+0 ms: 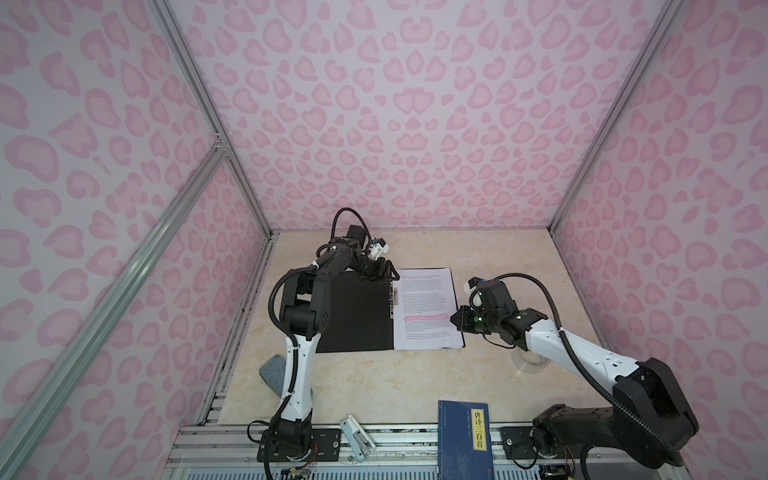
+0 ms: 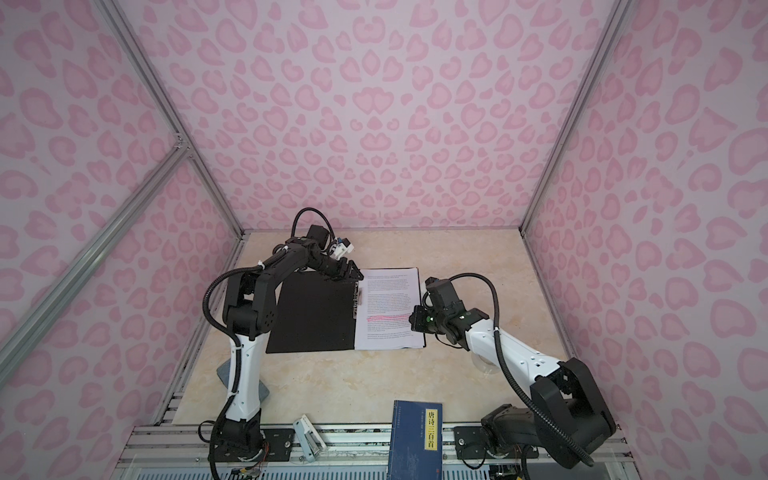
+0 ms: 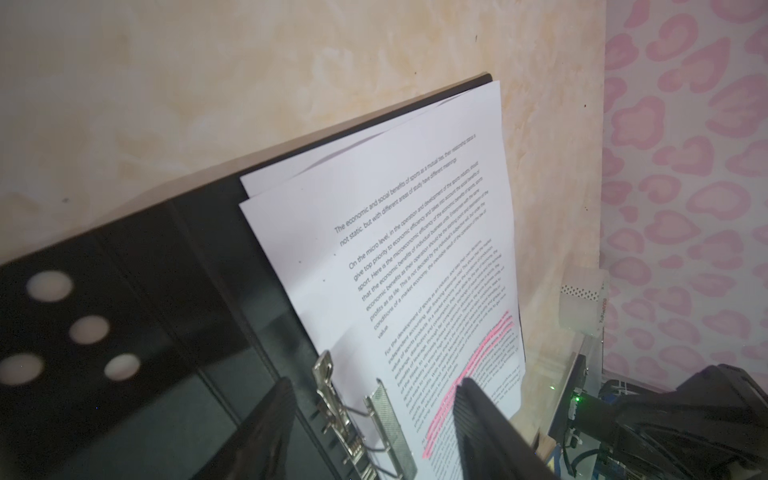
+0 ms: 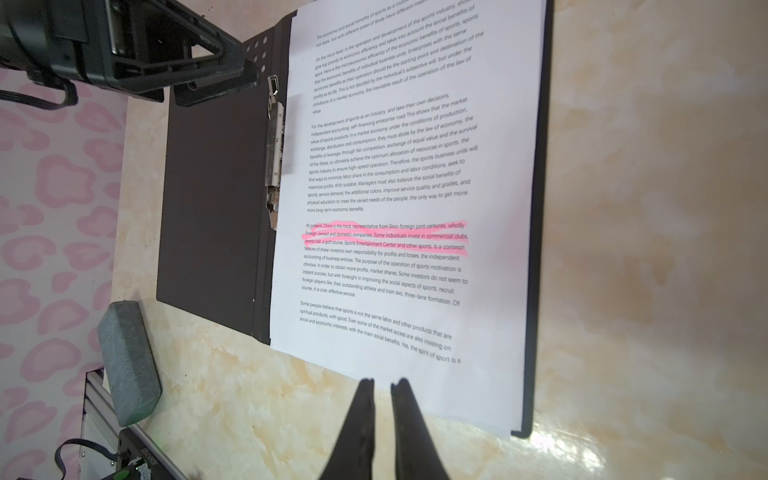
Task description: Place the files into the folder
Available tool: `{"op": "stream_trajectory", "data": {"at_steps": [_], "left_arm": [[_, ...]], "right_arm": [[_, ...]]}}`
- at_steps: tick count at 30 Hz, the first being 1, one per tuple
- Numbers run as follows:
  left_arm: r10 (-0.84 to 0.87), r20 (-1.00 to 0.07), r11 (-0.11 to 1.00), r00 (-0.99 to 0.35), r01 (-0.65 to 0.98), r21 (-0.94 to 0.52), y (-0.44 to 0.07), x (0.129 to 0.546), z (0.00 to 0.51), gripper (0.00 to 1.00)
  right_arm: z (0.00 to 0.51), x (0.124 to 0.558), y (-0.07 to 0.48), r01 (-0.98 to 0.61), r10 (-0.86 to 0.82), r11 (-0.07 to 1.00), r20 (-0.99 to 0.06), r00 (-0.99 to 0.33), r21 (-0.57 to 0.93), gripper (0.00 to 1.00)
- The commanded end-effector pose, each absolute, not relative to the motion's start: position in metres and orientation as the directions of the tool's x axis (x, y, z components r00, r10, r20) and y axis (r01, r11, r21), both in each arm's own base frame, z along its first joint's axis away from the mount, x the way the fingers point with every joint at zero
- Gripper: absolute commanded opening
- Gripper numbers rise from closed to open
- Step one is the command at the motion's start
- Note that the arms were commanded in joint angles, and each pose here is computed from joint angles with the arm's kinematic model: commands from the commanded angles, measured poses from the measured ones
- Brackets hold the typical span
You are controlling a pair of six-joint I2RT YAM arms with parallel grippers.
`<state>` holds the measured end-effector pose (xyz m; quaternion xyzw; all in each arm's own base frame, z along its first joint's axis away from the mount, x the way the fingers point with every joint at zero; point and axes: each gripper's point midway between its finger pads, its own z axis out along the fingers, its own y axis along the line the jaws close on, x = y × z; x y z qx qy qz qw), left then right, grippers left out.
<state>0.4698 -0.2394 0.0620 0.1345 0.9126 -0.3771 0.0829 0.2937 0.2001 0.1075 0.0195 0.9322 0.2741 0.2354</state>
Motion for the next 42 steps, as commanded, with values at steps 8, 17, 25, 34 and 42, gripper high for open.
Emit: {"op": "stream_trajectory", "data": {"at_steps": [8, 17, 25, 34, 42], "left_arm": [[0.178, -0.22, 0.646, -0.959, 0.283, -0.709, -0.247, 0.467, 0.057, 0.65], [0.19, -0.212, 0.589, -0.959, 0.284, -0.756, -0.256, 0.465, 0.059, 0.65], [0.19, -0.22, 0.546, -0.957, 0.289, -0.787, -0.261, 0.459, 0.072, 0.63], [0.193, -0.252, 0.496, -0.948, 0.316, -0.809, -0.264, 0.444, 0.101, 0.63], [0.267, -0.234, 0.427, -0.935, 0.333, -0.841, -0.273, 0.401, 0.107, 0.63]], "right_arm": [[0.105, 0.293, 0.197, -0.092, 0.163, 0.853, -0.43, -0.888, 0.514, 0.14], [0.105, 0.292, 0.197, -0.09, 0.166, 0.85, -0.426, -0.889, 0.519, 0.13], [0.106, 0.291, 0.195, -0.091, 0.164, 0.855, -0.433, -0.886, 0.511, 0.13], [0.108, 0.292, 0.195, -0.096, 0.162, 0.854, -0.437, -0.885, 0.511, 0.13], [0.111, 0.294, 0.196, -0.101, 0.164, 0.852, -0.445, -0.881, 0.513, 0.13]]}}
